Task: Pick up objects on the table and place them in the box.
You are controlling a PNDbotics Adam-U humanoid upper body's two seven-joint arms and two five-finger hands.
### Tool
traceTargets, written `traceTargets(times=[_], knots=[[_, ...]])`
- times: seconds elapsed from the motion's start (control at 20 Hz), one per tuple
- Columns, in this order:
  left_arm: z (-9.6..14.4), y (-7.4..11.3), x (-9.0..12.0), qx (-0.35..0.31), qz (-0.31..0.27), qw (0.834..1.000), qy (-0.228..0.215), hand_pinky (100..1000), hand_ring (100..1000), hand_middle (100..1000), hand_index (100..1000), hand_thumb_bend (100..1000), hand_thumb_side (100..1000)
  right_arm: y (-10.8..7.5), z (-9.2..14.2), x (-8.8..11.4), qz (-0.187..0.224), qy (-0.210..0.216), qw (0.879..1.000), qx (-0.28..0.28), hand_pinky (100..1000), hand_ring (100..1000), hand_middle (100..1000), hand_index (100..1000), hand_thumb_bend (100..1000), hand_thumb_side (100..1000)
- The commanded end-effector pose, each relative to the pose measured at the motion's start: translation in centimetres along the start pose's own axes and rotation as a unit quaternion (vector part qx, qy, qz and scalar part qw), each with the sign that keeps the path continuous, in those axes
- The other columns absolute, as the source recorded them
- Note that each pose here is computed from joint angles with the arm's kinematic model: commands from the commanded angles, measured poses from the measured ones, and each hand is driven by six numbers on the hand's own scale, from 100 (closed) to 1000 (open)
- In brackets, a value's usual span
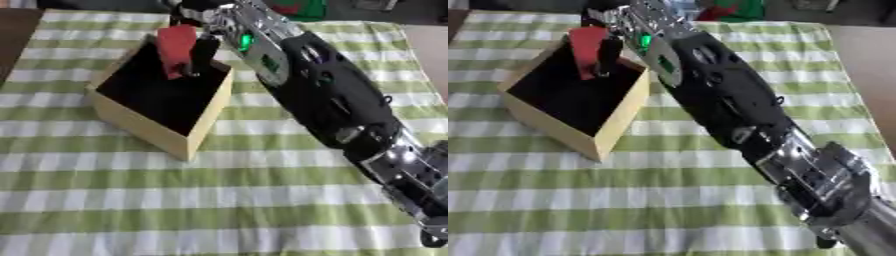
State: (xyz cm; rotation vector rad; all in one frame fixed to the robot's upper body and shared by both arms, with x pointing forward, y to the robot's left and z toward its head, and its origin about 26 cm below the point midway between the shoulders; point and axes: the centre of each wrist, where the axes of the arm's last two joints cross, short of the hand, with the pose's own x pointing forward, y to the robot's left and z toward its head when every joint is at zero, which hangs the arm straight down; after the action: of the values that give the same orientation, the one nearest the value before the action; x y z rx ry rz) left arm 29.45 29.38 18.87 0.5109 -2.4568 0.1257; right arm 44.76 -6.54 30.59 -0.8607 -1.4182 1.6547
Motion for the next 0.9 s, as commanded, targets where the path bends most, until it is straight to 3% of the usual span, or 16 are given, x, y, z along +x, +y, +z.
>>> traceTargets(times=[0.05, 0.15, 0.25, 0.9], knots=[[-0.6, 0.0, 0.6, -0.003, 0.002, 1.0, -0.016, 1000, 481, 480, 706, 120, 100, -0.2, -0.2, 0.1, 0.01, -0.004, 1.0, 0.008, 942, 961, 803, 932, 269, 100], [-0.5, 0.0, 0.6, -0.003, 0.002, 1.0, -0.015, 1000, 481, 480, 706, 119, 100, -0.1, -0.3, 0.2, 0.024, -0.006, 1.0, 0.019, 961, 992, 846, 979, 394, 275], [-0.5, 0.0, 0.6, -0.003, 0.003, 1.0, -0.015, 1000, 481, 480, 706, 119, 100, -0.1, -0.3, 0.1, 0.039, -0.006, 0.999, 0.022, 965, 994, 849, 989, 412, 322], [-0.6, 0.0, 0.6, -0.004, 0.003, 1.0, -0.016, 1000, 482, 480, 706, 118, 100, -2.3, 1.4, 1.2, 0.072, -0.031, 0.997, 0.028, 971, 1000, 852, 986, 476, 373]])
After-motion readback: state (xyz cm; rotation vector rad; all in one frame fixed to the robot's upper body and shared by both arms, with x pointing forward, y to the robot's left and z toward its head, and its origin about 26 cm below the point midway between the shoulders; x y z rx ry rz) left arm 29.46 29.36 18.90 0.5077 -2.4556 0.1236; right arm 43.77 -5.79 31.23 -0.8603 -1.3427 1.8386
